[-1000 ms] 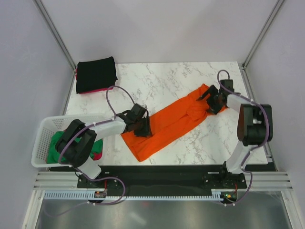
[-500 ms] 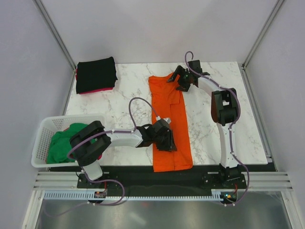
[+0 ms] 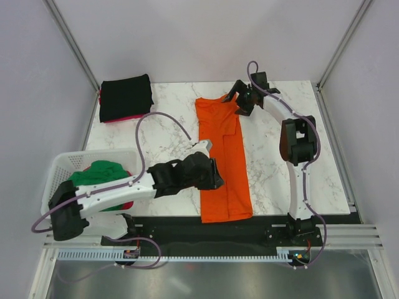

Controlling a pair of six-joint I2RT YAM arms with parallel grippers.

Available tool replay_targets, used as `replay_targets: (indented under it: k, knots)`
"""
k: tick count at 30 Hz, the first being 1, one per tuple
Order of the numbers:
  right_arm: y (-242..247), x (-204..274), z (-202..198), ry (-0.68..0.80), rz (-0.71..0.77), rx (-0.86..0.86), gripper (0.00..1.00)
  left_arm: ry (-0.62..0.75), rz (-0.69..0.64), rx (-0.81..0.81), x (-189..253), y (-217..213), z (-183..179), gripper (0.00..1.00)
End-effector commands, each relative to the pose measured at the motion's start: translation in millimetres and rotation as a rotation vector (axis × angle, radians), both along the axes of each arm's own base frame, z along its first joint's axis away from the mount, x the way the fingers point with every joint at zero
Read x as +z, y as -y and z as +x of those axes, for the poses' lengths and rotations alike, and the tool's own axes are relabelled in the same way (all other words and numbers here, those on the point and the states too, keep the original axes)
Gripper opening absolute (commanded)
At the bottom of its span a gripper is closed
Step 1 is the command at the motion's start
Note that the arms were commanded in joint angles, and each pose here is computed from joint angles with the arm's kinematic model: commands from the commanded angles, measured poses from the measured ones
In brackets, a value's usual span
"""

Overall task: Fold and stack the t-shirts
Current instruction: Fold the tshirt

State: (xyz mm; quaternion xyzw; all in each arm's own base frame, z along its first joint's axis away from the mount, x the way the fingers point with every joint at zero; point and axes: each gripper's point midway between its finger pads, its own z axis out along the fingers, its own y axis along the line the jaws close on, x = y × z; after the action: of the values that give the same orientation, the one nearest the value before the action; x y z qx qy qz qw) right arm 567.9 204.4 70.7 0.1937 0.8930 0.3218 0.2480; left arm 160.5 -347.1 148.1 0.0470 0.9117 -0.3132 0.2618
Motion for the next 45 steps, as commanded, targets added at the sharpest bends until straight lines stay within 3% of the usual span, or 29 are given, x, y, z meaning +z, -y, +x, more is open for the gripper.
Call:
replay_targets:
  k: [1,5,9,14,17,20,29,37,41,45]
  knots:
    - [5,125,-4,0.208,0.023,0.015,0.96,0.034,0.084,0.077,-6,-41,-9,0.42]
    - [33,133,-78,0.140,-0.102,0.001,0.96,-0.032,0.055,0.128,-26,-60,-34,0.40]
    - [70,95,-181,0.001,-0.226,-0.048,0.95,-0.104,0.077,0.160,-59,-73,-47,0.40]
    - [93,33,-306,-0.097,-0.299,-0.035,0.86,-0.117,0.080,0.162,-75,-75,-49,0.39]
    - [91,8,-355,-0.137,-0.284,-0.010,0.75,-0.125,0.060,0.167,-83,-73,-50,0.39]
    - [92,-8,-387,-0.176,-0.257,-0.012,0.72,-0.141,0.041,0.164,-90,-72,-53,0.39]
    - [67,-52,-445,-0.263,-0.195,0.100,0.52,-0.155,0.042,0.169,-103,-77,-56,0.37]
    - [63,-68,-456,-0.282,-0.209,0.119,0.43,-0.186,0.028,0.175,-113,-78,-61,0.37]
    - [62,-68,-455,-0.280,-0.216,0.123,0.21,-0.212,0.024,0.156,-119,-77,-67,0.39]
    - [62,-69,-454,-0.280,-0.222,0.127,0.09,-0.252,0.049,0.121,-126,-71,-74,0.40]
